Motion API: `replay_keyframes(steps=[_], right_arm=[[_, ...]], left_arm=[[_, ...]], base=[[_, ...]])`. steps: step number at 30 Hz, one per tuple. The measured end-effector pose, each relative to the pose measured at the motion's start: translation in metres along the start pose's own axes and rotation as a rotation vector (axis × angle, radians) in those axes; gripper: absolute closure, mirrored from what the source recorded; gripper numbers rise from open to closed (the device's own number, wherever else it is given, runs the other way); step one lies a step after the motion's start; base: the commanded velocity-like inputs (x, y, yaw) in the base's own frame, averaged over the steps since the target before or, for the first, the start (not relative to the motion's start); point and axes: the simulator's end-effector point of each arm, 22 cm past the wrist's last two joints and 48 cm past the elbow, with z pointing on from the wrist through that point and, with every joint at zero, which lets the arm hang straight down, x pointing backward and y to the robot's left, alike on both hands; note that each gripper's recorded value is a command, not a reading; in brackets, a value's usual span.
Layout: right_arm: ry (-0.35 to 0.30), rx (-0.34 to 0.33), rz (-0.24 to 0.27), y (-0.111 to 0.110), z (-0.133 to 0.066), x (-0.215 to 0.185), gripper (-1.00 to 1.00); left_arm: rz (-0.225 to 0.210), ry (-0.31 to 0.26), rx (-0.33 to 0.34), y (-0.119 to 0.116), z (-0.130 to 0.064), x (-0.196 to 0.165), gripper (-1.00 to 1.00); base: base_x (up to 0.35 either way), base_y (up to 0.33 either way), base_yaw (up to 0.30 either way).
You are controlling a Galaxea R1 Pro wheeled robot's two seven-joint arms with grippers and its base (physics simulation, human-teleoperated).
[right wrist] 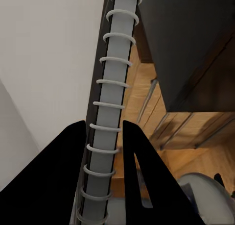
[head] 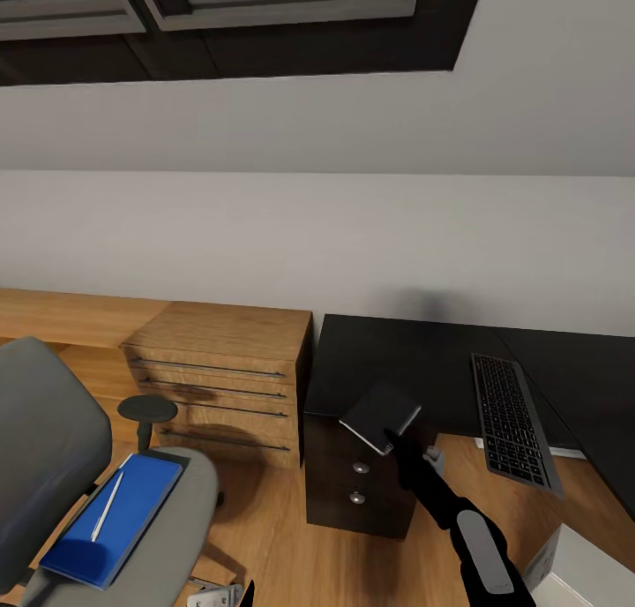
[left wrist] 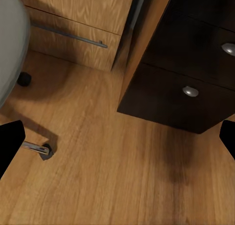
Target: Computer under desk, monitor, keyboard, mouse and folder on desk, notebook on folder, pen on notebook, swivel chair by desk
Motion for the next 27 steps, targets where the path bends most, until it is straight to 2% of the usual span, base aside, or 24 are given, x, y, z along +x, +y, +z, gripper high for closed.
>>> replay_keyframes(steps=[3, 11, 12, 18, 27], right_arm=[[-0.001, -0.001, 0.028, -0.003, 0.0, 0.002, 1.0], [0.001, 0.015, 0.05, -0.013, -0.001, 0.005, 1.0], [0.006, 0.03, 0.058, -0.02, -0.001, 0.009, 1.0], [0.005, 0.029, 0.074, -0.021, -0.001, 0.013, 1.0], [0.003, 0.025, 0.077, -0.02, 0.0, 0.013, 1.0]], left_arm=[[0.0, 0.0, 0.0, 0.0, 0.0, 0.0, -1.0], [0.0, 0.0, 0.0, 0.0, 0.0, 0.0, -1.0], [0.0, 0.0, 0.0, 0.0, 0.0, 0.0, -1.0], [-0.001, -0.001, 0.0, 0.0, 0.0, 0.0, -1.0], [0.0, 0.0, -0.001, 0.0, 0.0, 0.0, -1.0]], base=[[0.0, 0.0, 0.0], [0.009, 0.0, 0.0], [0.158, 0.013, 0.0], [0.235, 0.034, 0.0], [0.123, 0.004, 0.0]])
